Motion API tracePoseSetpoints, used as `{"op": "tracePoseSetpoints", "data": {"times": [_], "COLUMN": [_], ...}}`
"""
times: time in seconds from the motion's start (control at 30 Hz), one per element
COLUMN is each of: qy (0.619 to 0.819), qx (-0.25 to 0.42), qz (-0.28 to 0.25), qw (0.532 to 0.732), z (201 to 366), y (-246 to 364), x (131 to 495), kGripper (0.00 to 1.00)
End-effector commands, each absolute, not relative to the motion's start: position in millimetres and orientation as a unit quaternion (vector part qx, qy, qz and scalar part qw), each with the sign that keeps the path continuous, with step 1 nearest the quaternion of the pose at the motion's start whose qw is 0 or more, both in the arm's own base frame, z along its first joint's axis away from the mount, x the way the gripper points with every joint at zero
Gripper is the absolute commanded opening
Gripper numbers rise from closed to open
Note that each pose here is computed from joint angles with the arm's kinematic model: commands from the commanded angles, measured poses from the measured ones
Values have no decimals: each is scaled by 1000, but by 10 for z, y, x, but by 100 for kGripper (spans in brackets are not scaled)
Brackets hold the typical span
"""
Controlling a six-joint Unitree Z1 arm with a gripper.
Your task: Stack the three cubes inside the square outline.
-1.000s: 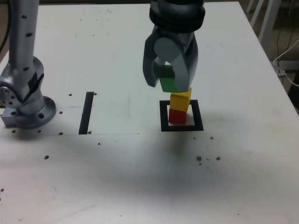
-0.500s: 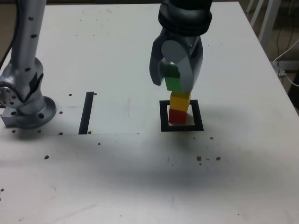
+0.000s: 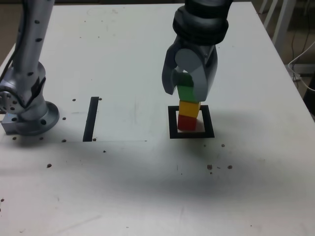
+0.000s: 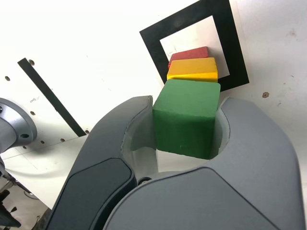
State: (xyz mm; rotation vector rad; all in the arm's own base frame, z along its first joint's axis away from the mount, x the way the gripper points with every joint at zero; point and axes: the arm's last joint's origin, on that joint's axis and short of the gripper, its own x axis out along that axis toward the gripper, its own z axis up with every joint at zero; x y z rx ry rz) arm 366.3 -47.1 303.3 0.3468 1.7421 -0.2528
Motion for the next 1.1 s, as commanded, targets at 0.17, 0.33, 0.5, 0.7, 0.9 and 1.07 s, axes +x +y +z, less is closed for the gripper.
{"op": "tracePoseSetpoints", "data": {"times": [0.17, 0.33, 0.5, 0.7, 0.9, 1.07], "qy": [764, 766, 768, 770, 769, 761], "qx": [155, 154, 153, 150, 148, 150], "qz": [-106, -106, -107, -106, -101, -77], "qw": [618, 614, 613, 611, 613, 627], "z": [3005, 2989, 2990, 2985, 3025, 3208], "y": [-454, -449, -449, -449, -441, -401], "x": [3682, 3679, 3673, 3658, 3608, 3430], "kGripper": [34, 72, 92, 92, 92, 94]}}
